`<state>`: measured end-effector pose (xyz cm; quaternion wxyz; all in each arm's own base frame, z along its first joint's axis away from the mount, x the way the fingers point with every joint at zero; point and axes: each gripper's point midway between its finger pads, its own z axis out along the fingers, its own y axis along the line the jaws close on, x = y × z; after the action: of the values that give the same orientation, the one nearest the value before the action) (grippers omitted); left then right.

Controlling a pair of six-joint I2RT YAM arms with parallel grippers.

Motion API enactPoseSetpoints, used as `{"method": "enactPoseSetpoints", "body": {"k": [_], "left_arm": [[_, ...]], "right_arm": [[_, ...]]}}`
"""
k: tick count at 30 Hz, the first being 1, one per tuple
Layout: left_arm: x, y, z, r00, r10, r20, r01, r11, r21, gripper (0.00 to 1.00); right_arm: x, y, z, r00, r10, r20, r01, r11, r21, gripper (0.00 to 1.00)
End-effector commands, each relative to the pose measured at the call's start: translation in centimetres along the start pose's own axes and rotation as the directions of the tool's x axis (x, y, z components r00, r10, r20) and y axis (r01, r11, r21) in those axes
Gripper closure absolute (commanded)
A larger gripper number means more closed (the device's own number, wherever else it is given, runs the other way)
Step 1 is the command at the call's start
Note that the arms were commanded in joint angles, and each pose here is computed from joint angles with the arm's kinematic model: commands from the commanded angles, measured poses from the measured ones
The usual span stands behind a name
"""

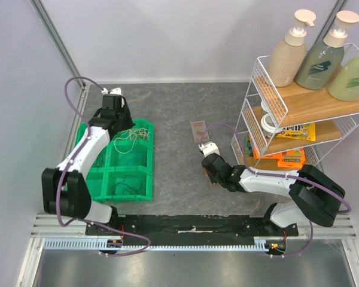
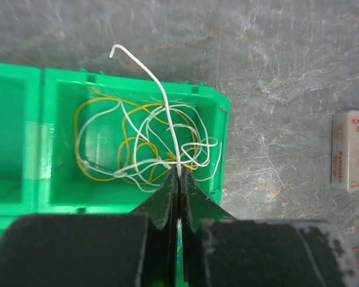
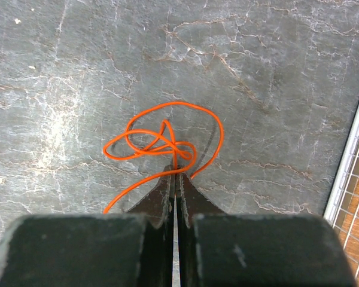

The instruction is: Untangle the cables

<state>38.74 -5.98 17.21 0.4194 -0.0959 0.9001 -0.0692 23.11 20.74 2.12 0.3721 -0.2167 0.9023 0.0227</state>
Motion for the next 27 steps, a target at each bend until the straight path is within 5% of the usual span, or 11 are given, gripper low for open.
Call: {"method": "enactPoseSetpoints", "body": {"k": [1, 7, 11, 20, 27], "left_arm": [[0.2, -1.5, 2.7, 0.988, -0.148, -0.049, 0.151, 0.987, 0.062, 0.98], [0.8, -2.0, 5.0, 0.972, -0.208, -0.112, 0.222, 0.966, 0.129, 0.98], [-1.9, -3.3, 2.8, 0.979, -0.198, -0.045, 0.203, 0.957, 0.206, 0.98], [-11.2, -4.5, -6.1, 0.948, -0.061, 0.311, -0.029, 0.961, 0.274, 0.98], [-11.0, -7.3, -4.0, 0.952, 0.081, 0.294, -0.198, 0.897, 0.395, 0.98]], "right_arm": [[-1.0, 0.0, -0.3, 0.999, 0.021, 0.046, -0.021, 1.000, -0.011, 0.98], [-1.1, 0.0, -0.3, 0.999, 0.023, 0.049, -0.022, 1.000, -0.011, 0.98], [-1.0, 0.0, -0.4, 0.999, 0.024, 0.048, -0.023, 1.000, -0.012, 0.98], [-1.2, 0.1, -0.3, 0.999, 0.022, 0.048, -0.022, 1.000, -0.014, 0.98], [-1.1, 0.0, -0.4, 0.998, 0.026, 0.053, -0.025, 1.000, -0.011, 0.98]]}}
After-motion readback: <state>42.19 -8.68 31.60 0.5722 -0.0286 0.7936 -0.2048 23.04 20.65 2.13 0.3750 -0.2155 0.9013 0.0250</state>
